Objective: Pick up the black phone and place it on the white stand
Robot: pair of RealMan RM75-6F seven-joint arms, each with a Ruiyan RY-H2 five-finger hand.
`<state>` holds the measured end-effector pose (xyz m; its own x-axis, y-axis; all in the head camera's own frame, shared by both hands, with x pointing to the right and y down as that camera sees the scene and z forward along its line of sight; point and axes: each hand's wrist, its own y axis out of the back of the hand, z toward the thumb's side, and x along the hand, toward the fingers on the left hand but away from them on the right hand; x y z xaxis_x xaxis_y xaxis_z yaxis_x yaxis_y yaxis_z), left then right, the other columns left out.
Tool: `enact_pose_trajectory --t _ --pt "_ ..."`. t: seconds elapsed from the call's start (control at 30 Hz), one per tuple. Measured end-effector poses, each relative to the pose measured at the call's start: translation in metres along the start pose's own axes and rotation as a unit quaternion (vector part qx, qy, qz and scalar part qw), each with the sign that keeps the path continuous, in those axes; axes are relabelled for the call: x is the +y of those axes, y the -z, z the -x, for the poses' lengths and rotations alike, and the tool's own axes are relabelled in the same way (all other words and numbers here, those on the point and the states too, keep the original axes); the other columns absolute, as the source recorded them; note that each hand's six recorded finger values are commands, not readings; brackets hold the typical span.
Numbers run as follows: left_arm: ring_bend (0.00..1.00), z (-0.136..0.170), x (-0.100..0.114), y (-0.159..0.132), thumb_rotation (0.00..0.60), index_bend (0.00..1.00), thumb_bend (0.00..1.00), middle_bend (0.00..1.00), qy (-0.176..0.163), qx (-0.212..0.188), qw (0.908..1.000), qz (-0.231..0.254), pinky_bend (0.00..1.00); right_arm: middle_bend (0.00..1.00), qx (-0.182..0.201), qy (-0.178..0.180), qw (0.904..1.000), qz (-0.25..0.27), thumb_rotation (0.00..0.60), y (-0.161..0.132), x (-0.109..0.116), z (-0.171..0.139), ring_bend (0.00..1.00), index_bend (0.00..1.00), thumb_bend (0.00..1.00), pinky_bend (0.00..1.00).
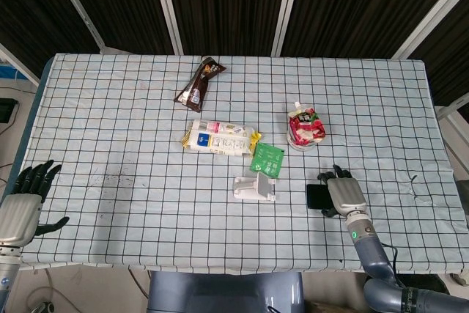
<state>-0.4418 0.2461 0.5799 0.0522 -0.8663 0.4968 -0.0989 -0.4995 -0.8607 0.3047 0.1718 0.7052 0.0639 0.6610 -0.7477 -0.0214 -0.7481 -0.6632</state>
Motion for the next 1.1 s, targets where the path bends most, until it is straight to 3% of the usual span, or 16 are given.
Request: enact_pose_trajectory --t 0.57,0.87,1.1 --pt "0.0 0.0 0.0 0.001 0.6 0.0 0.0 0.0 0.002 0.003 1.0 0.003 0.0 0.28 -0.012 -0.012 0.9999 0.002 0.6 0.005 -0.009 0.004 0.06 0.3 0.23 0.14" --pt "0.0 0.0 0.0 0.001 0.6 0.0 0.0 0.0 0.002 0.005 1.0 0.005 0.0 0.34 -0.015 -0.016 0.9998 0.002 0.6 0.009 -0.014 0.005 0.09 0.36 0.25 0.14" --pt "0.0 0.0 0.0 0.001 0.6 0.0 0.0 0.0 0.002 0.006 1.0 0.006 0.0 0.45 -0.015 -0.017 0.9997 0.0 0.6 0.01 -0.017 0.005 0.15 0.47 0.27 0.14"
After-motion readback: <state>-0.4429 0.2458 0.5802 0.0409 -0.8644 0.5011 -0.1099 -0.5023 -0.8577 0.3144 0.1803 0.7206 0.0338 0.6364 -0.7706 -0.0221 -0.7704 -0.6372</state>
